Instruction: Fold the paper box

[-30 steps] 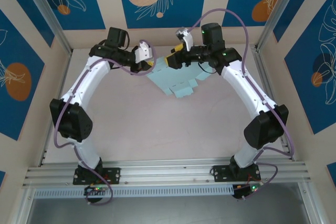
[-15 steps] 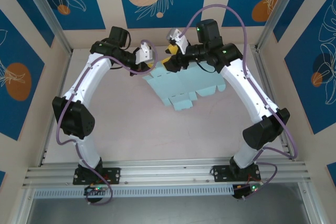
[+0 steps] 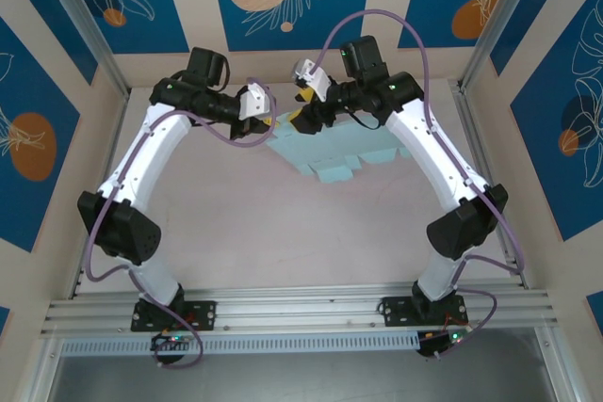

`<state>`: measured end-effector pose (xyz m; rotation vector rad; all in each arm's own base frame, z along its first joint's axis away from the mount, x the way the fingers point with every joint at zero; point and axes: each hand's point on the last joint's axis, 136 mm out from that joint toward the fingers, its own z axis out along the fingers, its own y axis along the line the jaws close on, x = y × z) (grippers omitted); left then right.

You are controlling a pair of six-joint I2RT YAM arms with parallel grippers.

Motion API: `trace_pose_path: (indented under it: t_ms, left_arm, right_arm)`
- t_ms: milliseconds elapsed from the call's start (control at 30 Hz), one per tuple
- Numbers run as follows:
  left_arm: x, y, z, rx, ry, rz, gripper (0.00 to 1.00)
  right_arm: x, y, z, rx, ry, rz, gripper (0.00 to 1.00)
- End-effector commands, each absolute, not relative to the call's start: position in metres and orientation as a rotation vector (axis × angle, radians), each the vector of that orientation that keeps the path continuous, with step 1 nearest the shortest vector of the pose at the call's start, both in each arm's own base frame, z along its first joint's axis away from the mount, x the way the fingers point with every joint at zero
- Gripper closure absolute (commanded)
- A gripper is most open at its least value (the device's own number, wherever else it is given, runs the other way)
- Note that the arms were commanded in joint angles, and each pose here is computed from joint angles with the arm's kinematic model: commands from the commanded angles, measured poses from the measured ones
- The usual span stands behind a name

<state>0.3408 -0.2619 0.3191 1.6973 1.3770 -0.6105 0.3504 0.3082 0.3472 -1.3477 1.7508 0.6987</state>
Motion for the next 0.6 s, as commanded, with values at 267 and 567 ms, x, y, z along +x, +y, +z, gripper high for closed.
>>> trace_pose_path:
  t_ms: [267,567]
  left_arm:
    - [0.341,-0.271,0.331,1.665,1.333,-0.593,1.0]
    - [0.355,-0.234,0.357,1.357,1.414,-0.506,0.06]
  right_arm:
    - [0.332,0.322,0.344,-1.43,1.737,0.735,1.0]
    - [0.34,0.295,0.376,-1.248,1.686,0.842,1.0]
